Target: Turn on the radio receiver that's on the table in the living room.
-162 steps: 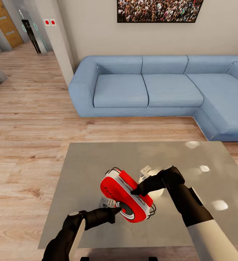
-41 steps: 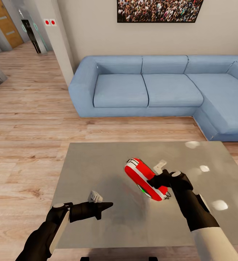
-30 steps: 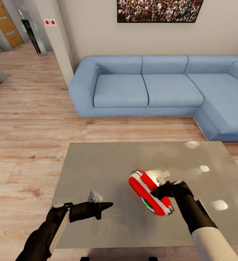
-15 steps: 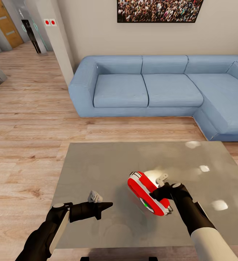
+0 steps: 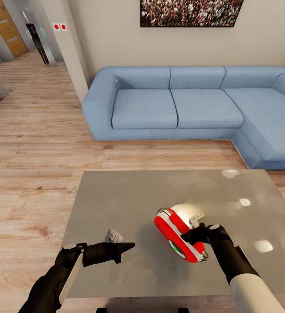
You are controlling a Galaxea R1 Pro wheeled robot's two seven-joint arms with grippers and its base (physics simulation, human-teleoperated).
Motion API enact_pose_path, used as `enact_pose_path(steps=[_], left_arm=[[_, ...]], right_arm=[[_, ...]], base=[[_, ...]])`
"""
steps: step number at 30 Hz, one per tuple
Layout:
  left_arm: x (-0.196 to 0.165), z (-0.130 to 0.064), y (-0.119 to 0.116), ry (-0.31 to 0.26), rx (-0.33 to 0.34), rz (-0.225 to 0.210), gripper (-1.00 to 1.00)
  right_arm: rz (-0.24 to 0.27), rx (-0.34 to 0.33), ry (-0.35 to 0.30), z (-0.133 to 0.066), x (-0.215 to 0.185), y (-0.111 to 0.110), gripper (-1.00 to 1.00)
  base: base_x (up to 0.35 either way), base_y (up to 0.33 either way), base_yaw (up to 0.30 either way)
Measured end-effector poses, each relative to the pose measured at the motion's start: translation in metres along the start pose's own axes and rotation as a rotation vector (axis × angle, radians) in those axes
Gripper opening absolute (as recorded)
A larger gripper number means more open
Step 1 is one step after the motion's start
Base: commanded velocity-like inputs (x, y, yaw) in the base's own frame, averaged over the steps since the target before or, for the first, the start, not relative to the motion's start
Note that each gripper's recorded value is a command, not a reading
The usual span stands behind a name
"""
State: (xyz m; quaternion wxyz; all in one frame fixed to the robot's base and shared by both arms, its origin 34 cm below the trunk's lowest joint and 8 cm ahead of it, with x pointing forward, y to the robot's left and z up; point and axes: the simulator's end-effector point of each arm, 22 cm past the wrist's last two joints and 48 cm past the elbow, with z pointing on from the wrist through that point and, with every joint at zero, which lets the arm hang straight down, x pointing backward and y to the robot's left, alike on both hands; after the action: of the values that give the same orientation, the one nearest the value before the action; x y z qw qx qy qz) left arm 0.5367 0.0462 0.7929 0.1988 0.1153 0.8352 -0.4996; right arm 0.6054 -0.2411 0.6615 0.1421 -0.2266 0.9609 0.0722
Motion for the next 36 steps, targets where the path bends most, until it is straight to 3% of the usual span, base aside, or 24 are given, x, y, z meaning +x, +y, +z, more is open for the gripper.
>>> enact_pose_path(steps=[31, 36], left_arm=[[0.0, 0.0, -0.001, 0.0, 0.002, 0.002, -1.0], [0.0, 0.0, -0.001, -0.001, 0.001, 0.002, -1.0]], right_arm=[[0.0, 0.005, -0.021, 0.011, 0.011, 0.001, -1.0], [0.0, -0.015, -0.013, 0.019, 0.024, 0.01, -1.0]], base=[[0.0, 0.0, 0.0], [0.0, 0.0, 0.0]])
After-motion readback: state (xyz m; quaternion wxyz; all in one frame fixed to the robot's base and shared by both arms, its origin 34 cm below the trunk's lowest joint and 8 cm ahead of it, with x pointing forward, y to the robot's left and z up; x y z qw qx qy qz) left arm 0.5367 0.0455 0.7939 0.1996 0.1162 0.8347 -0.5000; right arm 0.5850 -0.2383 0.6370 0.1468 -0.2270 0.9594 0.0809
